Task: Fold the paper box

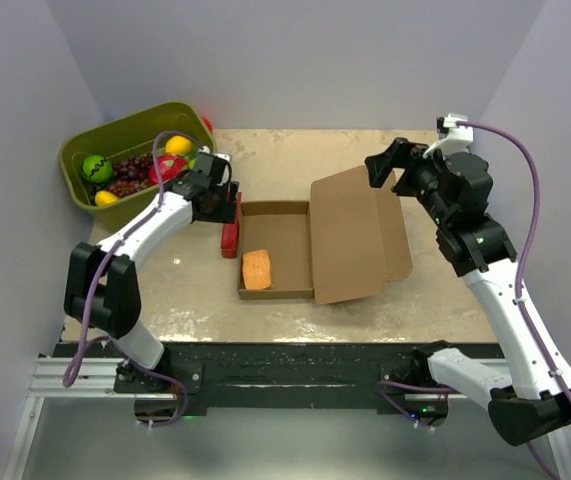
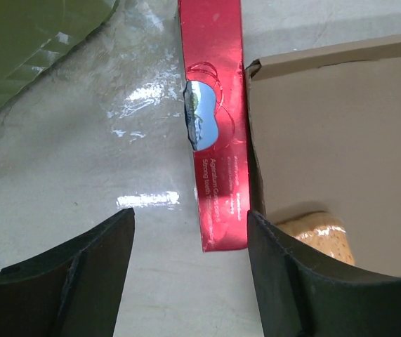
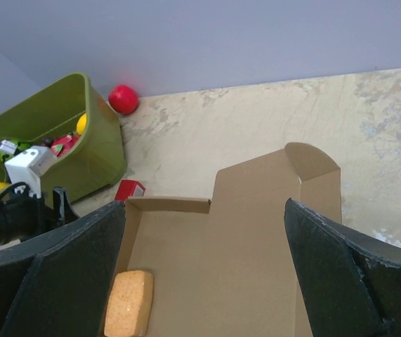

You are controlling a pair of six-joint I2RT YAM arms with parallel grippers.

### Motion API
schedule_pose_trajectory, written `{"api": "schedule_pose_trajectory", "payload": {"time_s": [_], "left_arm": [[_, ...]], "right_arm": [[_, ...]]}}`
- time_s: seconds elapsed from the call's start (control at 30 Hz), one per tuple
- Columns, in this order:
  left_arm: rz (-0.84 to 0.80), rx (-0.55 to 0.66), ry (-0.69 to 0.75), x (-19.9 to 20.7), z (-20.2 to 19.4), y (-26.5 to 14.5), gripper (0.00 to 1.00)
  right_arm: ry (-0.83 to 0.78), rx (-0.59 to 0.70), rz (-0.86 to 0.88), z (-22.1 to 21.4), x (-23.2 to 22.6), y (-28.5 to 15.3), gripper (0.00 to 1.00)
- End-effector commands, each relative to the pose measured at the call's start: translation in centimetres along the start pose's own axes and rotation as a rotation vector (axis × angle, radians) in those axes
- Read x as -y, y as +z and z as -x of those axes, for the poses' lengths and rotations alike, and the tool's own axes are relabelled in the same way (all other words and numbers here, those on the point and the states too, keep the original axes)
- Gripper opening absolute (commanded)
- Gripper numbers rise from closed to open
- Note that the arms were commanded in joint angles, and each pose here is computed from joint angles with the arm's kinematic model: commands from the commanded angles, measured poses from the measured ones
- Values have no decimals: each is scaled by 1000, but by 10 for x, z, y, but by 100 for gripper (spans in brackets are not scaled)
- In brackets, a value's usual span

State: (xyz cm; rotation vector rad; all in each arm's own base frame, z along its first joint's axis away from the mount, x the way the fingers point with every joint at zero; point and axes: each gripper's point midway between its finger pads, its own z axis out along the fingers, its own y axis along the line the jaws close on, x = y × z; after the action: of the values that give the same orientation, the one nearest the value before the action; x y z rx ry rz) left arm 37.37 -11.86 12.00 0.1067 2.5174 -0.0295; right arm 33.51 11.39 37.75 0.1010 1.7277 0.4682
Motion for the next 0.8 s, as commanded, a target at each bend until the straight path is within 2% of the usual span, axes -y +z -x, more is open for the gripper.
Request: {"api": "schedule_pose_trajectory", "payload": {"time_s": [0.0,0.6,0.7,0.73,0.77], "left_arm": [[29,29,21,-5,6,23,69],[-67,-37,-1,18,-14,76,73],[-52,-51,3,16,-20,85,64],[-54,-52,3,17,-20,87,55],[-54,-55,3,17,-22,88,51]], "right_arm": [[0,56,4,17,-4,-6,99],[1,42,0,12,-3,0,99],[1,40,-2,11,-2,2,99],[3,41,-4,11,-2,1,99],[2,40,-6,11,-2,2,99]]}}
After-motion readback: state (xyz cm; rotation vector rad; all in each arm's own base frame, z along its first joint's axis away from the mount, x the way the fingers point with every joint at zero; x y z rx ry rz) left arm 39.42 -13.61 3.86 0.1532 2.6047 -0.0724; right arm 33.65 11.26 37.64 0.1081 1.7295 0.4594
